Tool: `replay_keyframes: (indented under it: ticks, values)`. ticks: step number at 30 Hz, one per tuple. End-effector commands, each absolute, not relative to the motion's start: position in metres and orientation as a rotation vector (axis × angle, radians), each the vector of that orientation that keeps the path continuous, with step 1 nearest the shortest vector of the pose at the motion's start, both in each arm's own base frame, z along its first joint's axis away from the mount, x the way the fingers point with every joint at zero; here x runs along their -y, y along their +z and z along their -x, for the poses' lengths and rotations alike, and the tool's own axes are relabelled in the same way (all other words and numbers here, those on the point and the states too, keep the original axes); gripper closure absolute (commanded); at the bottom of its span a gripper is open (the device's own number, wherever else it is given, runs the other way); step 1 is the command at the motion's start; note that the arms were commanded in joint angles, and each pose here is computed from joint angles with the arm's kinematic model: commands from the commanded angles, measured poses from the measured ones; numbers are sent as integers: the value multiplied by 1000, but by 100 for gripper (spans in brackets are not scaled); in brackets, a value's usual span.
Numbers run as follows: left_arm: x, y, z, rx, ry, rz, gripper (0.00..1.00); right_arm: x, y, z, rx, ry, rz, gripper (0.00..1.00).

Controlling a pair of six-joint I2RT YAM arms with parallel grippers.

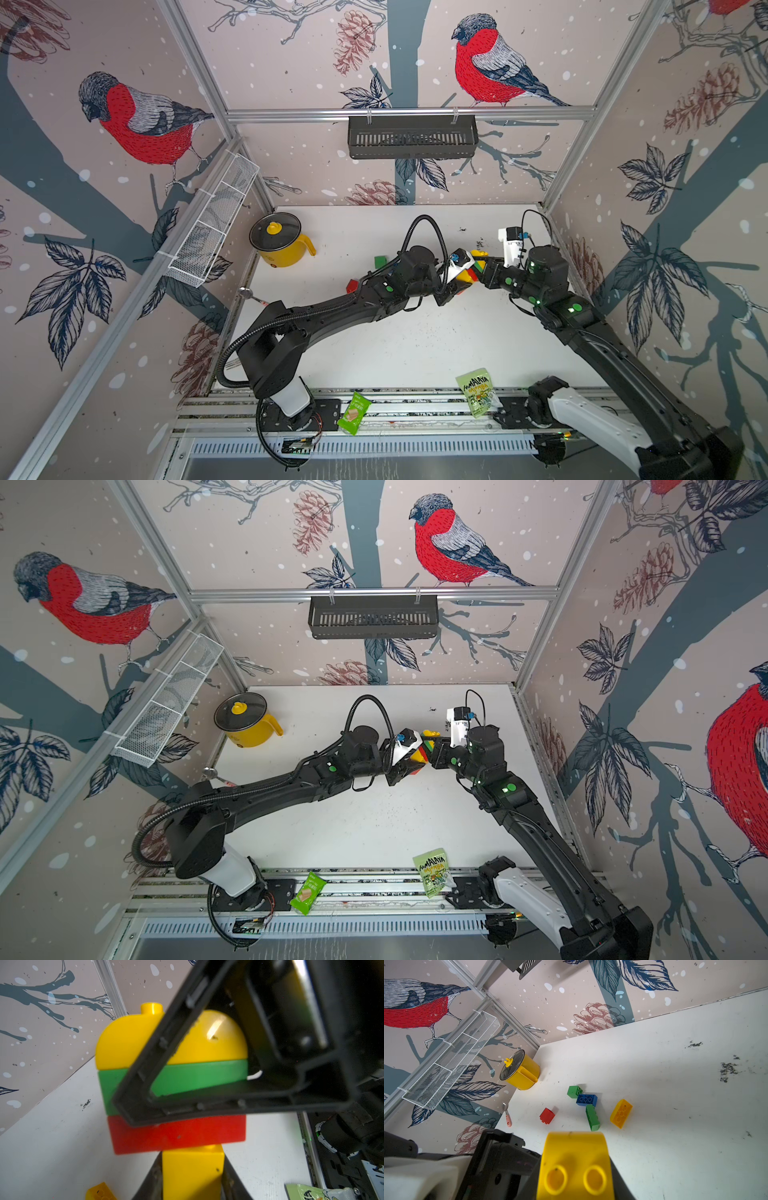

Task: Assemble an ice cream with lego
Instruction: Adjust the lego brick.

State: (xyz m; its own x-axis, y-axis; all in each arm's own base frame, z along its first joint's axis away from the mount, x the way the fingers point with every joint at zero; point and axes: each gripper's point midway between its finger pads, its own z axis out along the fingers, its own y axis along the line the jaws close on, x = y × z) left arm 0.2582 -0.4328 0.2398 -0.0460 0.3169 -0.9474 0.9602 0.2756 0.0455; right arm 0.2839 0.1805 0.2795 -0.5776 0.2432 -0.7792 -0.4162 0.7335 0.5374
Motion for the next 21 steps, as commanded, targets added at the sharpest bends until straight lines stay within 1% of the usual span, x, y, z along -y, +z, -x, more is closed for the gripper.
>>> replay_keyframes:
  ticks: [1,6,8,16,21]
  values:
    - [436,260,-262,-1489,-824,-1189,82,-179,276,-284,-2003,870,116,72]
    - [432,262,-278,-1541,-770,-1112,88,-178,275,-281,-1991,882,93,74]
    - [432,263,-280,-1545,-766,-1099,90,-181,275,-279,-1983,891,96,75]
    - [443,272,-260,-1456,-888,-1173,91,-196,280,-272,-1913,960,124,78]
    - [440,283,-270,-1436,-847,-1135,99,-193,266,-271,-1977,922,105,80]
